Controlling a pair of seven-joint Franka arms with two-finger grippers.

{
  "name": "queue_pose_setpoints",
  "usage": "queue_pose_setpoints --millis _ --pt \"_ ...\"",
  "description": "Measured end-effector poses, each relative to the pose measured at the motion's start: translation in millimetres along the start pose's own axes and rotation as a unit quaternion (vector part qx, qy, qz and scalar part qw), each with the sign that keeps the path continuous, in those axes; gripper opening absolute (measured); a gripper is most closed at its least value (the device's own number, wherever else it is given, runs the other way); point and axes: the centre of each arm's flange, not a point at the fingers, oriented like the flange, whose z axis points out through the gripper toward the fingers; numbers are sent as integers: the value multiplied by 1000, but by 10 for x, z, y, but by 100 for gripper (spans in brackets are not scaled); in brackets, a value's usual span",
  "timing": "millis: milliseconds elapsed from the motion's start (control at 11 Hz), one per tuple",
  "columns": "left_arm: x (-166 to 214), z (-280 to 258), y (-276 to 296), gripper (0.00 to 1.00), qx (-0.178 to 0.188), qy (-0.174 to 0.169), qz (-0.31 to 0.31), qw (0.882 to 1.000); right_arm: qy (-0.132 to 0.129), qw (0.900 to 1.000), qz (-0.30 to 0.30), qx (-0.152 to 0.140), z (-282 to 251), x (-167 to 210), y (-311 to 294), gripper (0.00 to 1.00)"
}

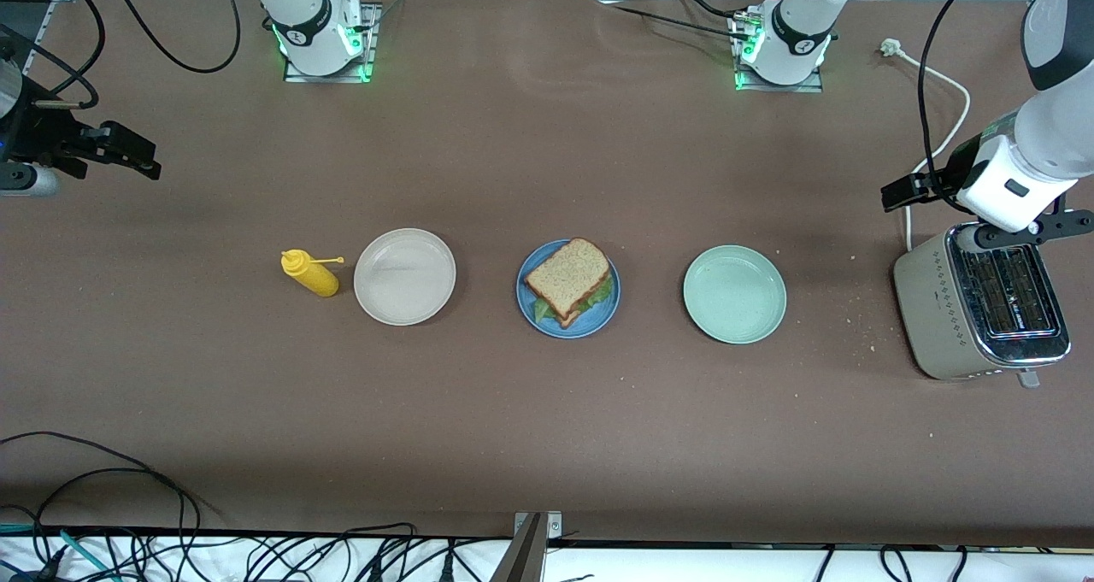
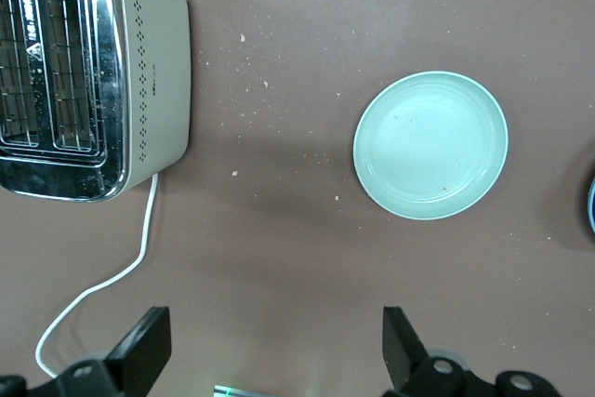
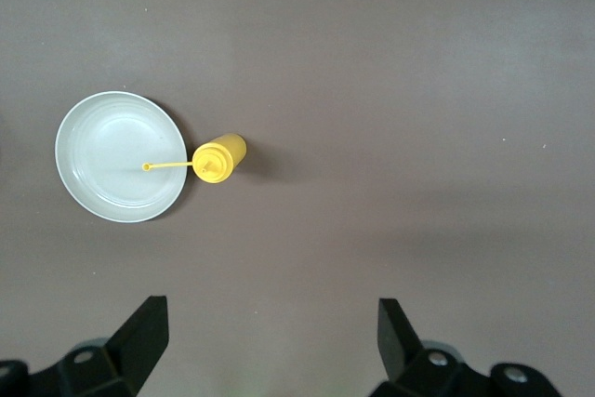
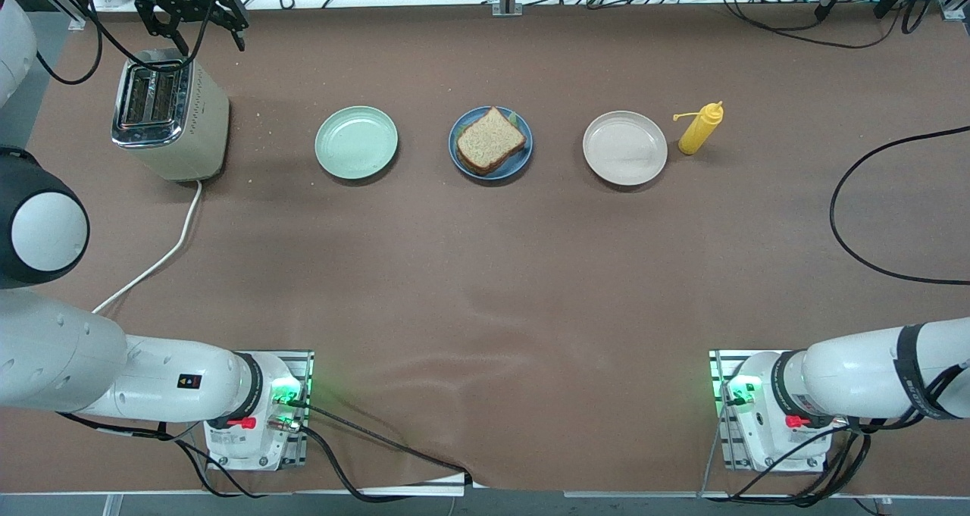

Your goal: Make sandwich in blue plate with both arms

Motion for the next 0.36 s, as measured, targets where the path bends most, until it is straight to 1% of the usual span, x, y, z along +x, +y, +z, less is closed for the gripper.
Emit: queue_pose_setpoints --millis 364 --pt "-1 -37 -87 100 -7 6 -5 1000 0 1000 0 0 0 0 0 100"
